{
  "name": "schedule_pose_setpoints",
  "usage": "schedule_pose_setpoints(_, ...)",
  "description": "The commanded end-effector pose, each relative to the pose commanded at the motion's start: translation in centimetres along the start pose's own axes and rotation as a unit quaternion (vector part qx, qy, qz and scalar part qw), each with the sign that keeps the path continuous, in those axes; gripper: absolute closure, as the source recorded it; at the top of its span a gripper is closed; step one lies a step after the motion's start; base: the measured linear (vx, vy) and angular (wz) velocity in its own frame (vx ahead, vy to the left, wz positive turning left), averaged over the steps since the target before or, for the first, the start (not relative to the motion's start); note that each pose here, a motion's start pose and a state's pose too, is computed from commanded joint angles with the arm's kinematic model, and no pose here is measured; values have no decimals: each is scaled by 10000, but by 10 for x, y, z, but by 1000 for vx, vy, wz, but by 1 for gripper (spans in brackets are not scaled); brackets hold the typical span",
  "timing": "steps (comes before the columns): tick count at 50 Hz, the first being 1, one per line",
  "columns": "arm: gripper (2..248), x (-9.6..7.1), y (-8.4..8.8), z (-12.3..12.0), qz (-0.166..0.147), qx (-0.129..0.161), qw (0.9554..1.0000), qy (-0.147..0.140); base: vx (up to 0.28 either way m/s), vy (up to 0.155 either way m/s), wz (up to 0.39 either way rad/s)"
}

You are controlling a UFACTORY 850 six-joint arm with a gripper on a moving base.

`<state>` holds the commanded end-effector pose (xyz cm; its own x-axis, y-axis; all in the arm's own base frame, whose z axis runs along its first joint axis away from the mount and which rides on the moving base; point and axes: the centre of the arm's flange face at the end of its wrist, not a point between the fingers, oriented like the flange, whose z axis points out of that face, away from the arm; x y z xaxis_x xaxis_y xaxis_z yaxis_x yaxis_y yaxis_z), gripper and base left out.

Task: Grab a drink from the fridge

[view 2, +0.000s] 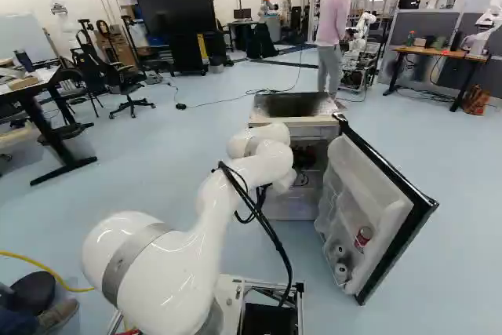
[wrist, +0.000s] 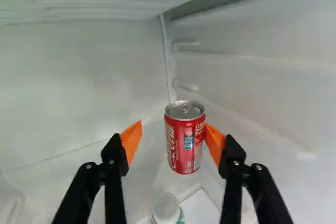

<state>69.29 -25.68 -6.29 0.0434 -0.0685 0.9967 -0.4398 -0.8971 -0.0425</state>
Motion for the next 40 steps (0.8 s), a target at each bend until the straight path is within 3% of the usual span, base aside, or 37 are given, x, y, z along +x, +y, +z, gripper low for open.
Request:
schedule_pose_setpoints(3, 81, 0, 0, 0, 0, 0, 10000, 0, 0, 0, 0)
schedule_pose_setpoints(4, 119, 0, 0, 0, 0, 0, 10000, 0, 0, 0, 0)
schedule_pose_setpoints(8, 119, 0, 0, 0, 0, 0, 10000, 0, 0, 0, 0)
schedule_pose_setpoints(9, 153, 0, 0, 0, 0, 0, 10000, 0, 0, 0, 0)
schedule_pose_setpoints(40, 161, 0, 0, 0, 0, 0, 10000, 0, 0, 0, 0)
